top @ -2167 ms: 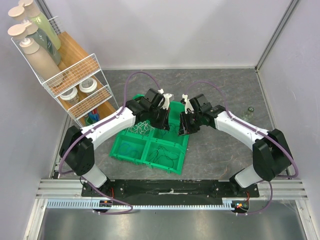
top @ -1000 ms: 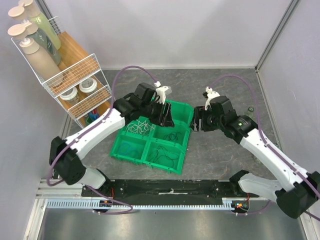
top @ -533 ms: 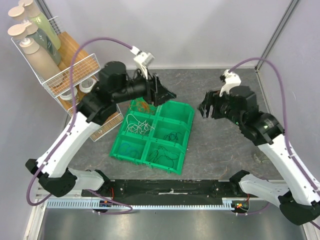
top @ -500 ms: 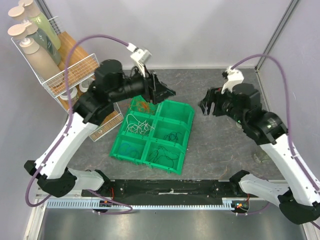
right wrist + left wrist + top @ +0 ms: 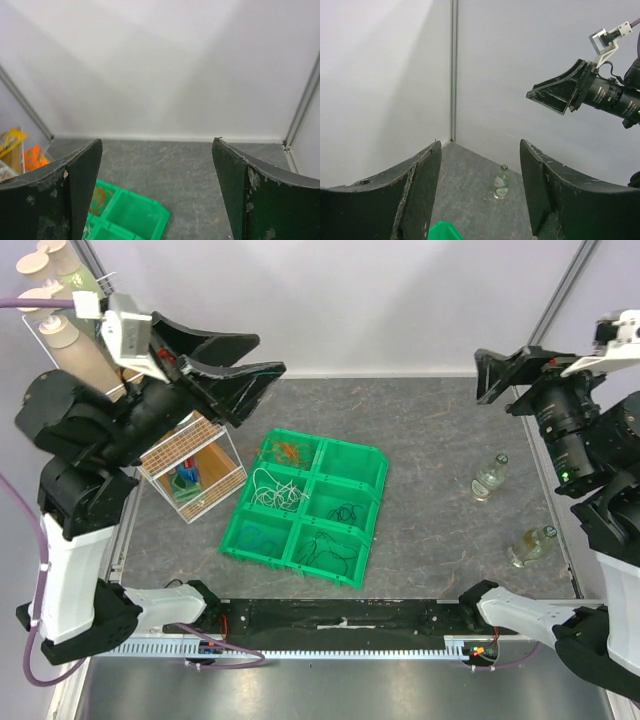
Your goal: Untangle the cables
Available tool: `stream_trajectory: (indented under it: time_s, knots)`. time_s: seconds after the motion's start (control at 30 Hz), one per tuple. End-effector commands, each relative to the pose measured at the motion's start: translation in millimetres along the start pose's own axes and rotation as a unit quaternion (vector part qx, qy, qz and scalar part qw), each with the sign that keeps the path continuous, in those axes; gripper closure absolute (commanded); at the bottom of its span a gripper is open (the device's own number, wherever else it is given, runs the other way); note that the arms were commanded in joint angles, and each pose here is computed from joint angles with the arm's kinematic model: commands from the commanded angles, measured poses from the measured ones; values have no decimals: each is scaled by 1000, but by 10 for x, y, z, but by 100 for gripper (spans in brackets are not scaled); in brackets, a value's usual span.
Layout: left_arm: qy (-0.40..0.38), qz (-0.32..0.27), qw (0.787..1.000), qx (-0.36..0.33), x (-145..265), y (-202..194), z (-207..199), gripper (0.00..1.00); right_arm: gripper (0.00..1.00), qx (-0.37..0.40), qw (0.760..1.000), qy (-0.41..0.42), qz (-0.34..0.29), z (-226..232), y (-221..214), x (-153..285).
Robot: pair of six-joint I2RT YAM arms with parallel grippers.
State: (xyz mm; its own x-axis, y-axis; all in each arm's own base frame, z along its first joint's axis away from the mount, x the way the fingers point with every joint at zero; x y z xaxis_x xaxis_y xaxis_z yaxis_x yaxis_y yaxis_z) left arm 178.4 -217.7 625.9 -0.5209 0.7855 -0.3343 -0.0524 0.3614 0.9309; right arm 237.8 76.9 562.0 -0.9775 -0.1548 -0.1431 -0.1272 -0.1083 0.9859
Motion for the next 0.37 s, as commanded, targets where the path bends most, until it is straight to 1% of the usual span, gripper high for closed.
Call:
stream_trajectory:
  time_s: [0.0, 0.23, 0.33]
  knots:
    - [22, -28, 998, -47, 46, 170, 73, 31, 2, -6, 997, -77, -5, -196, 68, -117]
    - [27, -6, 999, -35, 74, 3, 104, 32, 2, -34, 996, -77, 21, -144, -211, -173]
    - [30, 3, 999, -28, 74, -62, 121, 33, 2, -39, 996, -70, 28, -114, -260, -175]
Point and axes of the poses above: each gripper's point midway between its finger pads, its own x axis back along the fingers, its own z axis along the line the jaws close on, y = z × x, the point moved 1 cm from there along x, back along the fingers, and after that the axes turned 4 degrees about x, right-handed, at the moved point
